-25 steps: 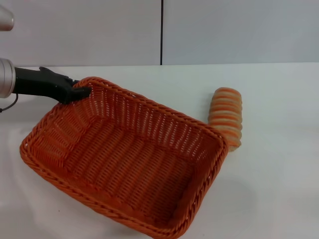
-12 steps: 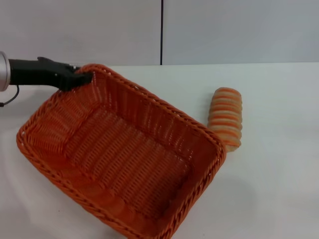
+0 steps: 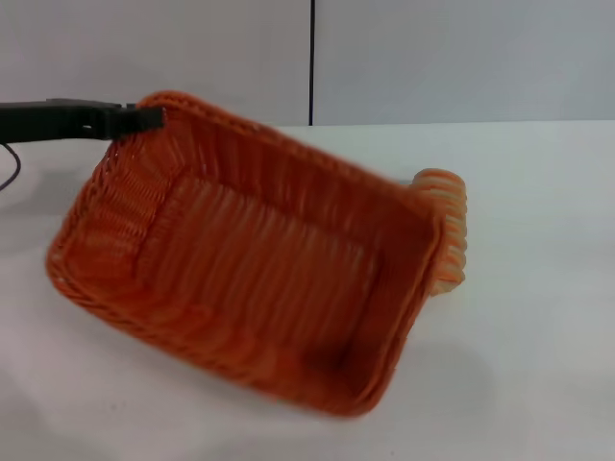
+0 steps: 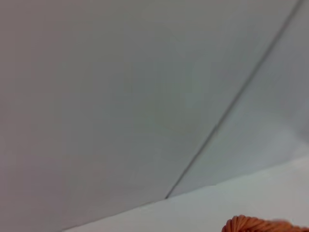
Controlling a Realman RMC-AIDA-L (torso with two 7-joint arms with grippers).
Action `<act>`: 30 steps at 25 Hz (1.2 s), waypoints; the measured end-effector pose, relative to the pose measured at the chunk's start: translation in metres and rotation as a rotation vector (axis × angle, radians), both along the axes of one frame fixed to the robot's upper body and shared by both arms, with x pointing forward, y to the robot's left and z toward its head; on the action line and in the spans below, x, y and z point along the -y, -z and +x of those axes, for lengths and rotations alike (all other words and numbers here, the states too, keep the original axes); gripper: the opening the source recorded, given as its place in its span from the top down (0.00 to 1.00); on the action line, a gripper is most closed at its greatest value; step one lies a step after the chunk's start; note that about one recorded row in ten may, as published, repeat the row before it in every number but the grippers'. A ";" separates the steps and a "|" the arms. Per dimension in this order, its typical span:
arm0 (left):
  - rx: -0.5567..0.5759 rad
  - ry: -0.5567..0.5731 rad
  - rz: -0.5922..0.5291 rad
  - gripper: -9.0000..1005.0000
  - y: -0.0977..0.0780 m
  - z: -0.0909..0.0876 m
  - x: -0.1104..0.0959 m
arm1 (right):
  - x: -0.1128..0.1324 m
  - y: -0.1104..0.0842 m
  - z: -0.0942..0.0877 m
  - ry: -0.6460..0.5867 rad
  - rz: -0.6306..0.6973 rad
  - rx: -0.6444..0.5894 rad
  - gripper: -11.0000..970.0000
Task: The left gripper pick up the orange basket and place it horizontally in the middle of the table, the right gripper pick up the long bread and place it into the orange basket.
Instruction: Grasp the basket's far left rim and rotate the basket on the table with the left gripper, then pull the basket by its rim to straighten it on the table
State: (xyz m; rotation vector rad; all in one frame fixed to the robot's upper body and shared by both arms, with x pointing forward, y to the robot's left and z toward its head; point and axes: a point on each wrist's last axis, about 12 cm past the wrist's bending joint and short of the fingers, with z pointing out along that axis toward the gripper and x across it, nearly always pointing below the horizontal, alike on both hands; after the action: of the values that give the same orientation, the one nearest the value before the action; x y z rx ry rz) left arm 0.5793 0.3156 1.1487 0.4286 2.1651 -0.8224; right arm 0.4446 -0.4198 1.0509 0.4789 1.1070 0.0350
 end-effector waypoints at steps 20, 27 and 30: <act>-0.158 -0.240 -0.189 0.80 0.032 -0.046 -0.042 | 0.005 -0.002 0.008 0.004 -0.009 -0.020 0.38; -0.186 -0.244 -0.225 0.80 0.040 -0.060 -0.041 | 0.006 -0.004 0.013 -0.006 -0.011 -0.025 0.38; -0.190 -0.236 -0.230 0.80 0.040 -0.061 -0.041 | 0.005 -0.005 0.015 -0.008 -0.012 -0.024 0.38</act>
State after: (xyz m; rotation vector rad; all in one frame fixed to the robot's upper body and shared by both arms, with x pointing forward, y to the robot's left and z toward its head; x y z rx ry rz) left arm 0.5182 0.3565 1.1084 -0.0226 2.2054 -0.9949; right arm 0.4594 -0.4252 1.0555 0.4655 1.1324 0.0300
